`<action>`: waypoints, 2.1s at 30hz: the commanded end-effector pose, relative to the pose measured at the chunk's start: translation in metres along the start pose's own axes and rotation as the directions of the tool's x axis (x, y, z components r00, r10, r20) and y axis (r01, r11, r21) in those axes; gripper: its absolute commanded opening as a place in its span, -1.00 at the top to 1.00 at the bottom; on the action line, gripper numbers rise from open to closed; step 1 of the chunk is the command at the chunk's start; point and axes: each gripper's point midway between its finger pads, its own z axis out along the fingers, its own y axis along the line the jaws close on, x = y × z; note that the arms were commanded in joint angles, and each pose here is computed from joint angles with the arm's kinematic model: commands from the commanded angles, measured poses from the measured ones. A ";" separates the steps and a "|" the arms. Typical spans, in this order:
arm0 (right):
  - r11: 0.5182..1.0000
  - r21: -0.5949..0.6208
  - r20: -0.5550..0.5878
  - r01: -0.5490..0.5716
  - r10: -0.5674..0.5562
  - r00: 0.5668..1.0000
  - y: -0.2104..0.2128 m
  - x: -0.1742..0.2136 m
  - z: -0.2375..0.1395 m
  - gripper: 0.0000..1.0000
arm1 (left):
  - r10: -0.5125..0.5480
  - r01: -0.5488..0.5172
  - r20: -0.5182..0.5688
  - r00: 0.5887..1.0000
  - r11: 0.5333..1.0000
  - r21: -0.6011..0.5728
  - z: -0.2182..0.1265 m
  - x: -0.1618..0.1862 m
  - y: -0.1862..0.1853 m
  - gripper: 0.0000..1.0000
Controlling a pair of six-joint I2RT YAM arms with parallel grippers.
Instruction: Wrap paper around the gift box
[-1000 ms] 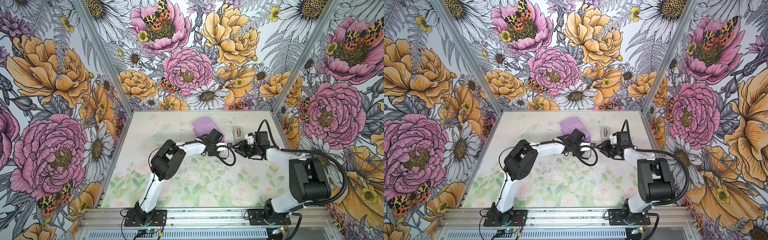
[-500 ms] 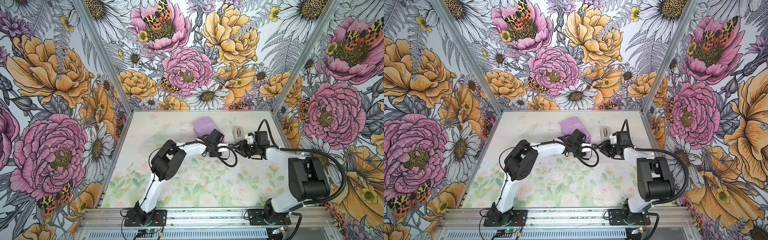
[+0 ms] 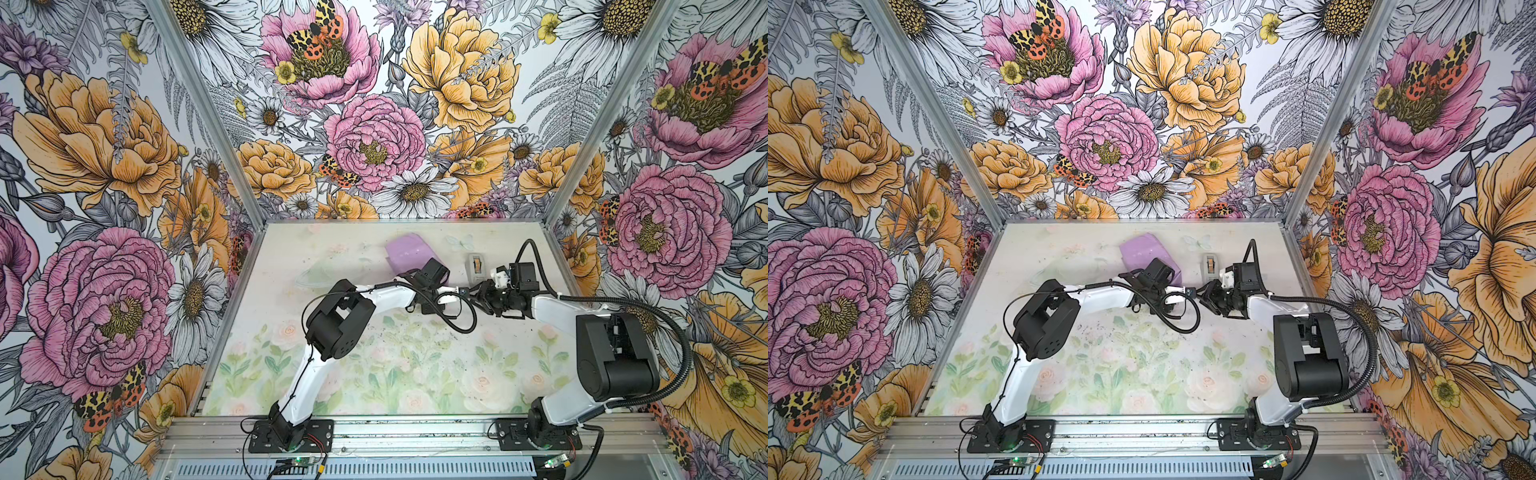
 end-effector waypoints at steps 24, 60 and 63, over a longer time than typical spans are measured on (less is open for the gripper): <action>0.998 -0.040 -0.074 -0.042 0.039 0.996 0.028 0.000 0.048 0.14 | -0.107 0.100 0.164 0.981 0.994 0.047 -0.043 -0.022 0.017 1.00; 0.984 -0.132 -0.069 -0.124 0.115 0.991 0.045 -0.020 0.087 1.00 | -0.059 0.066 0.174 0.983 0.997 -0.031 -0.062 -0.027 0.024 0.02; 0.983 -0.134 -0.067 -0.123 0.115 0.991 0.046 -0.020 0.087 1.00 | -0.037 0.053 0.193 0.980 0.996 -0.076 -0.077 -0.032 0.028 -0.40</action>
